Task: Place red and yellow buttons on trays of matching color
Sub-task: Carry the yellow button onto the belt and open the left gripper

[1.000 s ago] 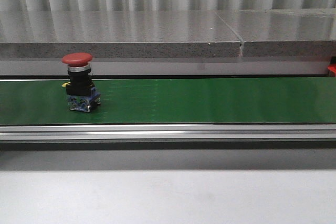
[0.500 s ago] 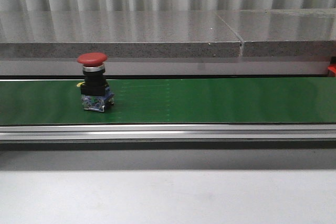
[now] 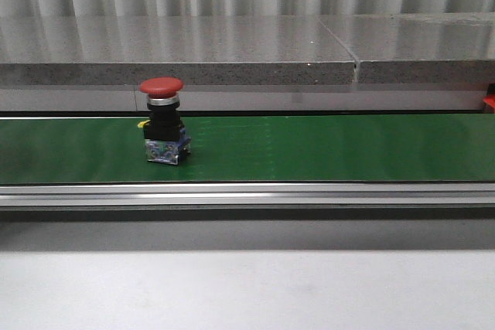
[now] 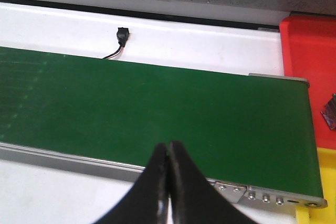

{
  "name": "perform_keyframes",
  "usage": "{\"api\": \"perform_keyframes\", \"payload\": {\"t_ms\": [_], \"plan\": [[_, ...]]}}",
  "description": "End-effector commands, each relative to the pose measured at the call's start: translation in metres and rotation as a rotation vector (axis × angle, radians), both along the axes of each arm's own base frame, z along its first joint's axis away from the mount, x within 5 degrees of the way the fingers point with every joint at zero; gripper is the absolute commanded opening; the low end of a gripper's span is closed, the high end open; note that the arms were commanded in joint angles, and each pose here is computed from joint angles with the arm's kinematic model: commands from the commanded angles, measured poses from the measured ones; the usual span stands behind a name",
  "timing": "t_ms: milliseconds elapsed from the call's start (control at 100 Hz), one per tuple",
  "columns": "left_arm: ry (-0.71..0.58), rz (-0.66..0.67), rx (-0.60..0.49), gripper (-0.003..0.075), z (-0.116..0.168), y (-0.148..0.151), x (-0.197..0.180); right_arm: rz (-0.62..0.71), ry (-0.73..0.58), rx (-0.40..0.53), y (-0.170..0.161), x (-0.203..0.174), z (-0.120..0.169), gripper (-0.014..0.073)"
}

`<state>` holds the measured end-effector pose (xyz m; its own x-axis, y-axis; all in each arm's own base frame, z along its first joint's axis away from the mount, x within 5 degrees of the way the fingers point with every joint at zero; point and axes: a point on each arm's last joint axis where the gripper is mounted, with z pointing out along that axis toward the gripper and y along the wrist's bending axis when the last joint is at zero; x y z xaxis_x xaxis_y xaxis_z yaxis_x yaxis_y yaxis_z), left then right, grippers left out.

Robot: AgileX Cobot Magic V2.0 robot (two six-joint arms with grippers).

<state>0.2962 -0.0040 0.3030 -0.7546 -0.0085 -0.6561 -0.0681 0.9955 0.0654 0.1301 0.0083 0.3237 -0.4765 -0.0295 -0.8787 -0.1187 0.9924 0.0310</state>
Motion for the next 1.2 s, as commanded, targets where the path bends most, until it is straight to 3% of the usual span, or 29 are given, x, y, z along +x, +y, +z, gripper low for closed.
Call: {"api": "perform_keyframes", "payload": {"t_ms": [0,230,420,630,870,1020,1190], "plan": [[-0.192,-0.07,0.032,0.0587,0.04,-0.01,-0.01,-0.009,-0.089,0.003,0.0,0.001,0.014,-0.0067],[-0.343,-0.083,0.02,0.0587,0.078,-0.013,-0.049,-0.009,-0.089,0.003,0.0,0.001,0.014,-0.0067],[-0.455,-0.073,-0.014,0.0587,0.087,-0.009,-0.093,-0.009,-0.089,0.003,0.0,0.001,0.014,-0.0067],[-0.561,-0.09,-0.025,0.0587,0.072,-0.004,-0.145,-0.009,-0.088,0.003,0.0,0.001,0.014,-0.0067],[-0.614,-0.097,-0.031,0.0572,0.035,0.002,-0.191,-0.009,-0.089,0.003,0.0,0.001,0.014,-0.0067],[-0.643,-0.097,-0.033,0.0457,0.019,0.004,-0.21,-0.009,-0.089,0.003,0.0,0.001,0.014,-0.0067],[-0.66,-0.096,-0.034,0.0189,0.011,0.005,-0.218,-0.009,-0.089,0.003,0.0,0.001,0.014,-0.0067]]}}
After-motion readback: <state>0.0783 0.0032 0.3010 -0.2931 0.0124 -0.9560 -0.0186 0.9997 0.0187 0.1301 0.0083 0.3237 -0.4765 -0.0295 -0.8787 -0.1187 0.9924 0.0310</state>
